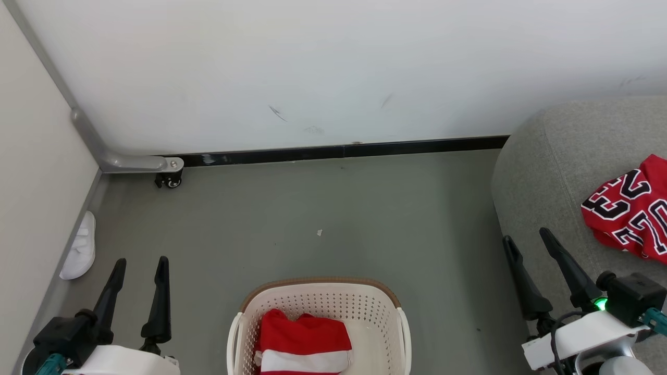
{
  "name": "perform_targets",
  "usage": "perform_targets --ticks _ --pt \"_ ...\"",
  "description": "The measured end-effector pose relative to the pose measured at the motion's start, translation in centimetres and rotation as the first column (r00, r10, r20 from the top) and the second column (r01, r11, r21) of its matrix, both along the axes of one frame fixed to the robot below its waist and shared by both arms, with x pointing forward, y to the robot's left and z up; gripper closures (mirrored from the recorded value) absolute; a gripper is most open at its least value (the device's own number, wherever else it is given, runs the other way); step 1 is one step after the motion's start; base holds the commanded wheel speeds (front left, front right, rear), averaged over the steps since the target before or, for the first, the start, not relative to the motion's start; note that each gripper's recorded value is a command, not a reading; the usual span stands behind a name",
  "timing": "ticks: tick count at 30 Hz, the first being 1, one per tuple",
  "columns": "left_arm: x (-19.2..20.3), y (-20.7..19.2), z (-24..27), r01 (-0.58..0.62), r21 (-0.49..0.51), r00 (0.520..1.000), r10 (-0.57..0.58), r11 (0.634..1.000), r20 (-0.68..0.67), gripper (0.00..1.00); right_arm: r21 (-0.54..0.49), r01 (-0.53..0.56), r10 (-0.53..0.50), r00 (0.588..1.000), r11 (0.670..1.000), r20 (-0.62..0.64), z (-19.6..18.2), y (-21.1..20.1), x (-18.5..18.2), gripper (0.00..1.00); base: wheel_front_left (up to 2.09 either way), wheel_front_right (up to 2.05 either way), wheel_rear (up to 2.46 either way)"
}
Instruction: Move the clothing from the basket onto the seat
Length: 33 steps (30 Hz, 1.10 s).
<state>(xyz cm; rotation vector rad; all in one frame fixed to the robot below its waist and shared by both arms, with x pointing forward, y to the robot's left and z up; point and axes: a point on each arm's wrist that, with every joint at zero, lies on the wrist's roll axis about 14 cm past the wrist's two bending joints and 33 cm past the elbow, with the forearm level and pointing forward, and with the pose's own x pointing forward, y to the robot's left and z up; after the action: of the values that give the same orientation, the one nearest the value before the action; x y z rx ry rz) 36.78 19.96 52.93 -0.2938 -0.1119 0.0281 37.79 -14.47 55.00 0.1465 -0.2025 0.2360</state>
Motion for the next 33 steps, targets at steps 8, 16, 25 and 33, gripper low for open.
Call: perform_targets --ticks 8,16,25,33 --pt "0.2 -0.5 -0.1 0.017 -0.005 1.000 -0.017 1.000 0.004 0.00 0.005 0.003 -0.003 1.000 1.000 -0.004 -0.1 0.0 0.0 0.00 0.00 0.00 0.00" --pt "0.4 -0.8 -0.7 0.038 -0.008 0.999 -0.038 0.999 -0.007 0.00 0.006 -0.006 0.006 1.000 1.000 -0.002 -0.1 0.2 0.2 0.00 0.00 0.00 0.00" --pt "0.9 -2.0 -2.0 0.080 -0.019 0.996 -0.080 0.997 -0.040 0.00 0.008 -0.001 0.001 1.000 1.000 -0.002 -0.2 0.1 1.1 0.00 0.00 0.00 0.00" --pt "1.5 -3.2 -3.6 0.127 -0.024 0.989 -0.128 0.992 -0.079 0.00 0.011 -0.006 0.006 1.000 1.000 0.005 -0.1 0.3 2.2 0.00 0.00 0.00 0.00"
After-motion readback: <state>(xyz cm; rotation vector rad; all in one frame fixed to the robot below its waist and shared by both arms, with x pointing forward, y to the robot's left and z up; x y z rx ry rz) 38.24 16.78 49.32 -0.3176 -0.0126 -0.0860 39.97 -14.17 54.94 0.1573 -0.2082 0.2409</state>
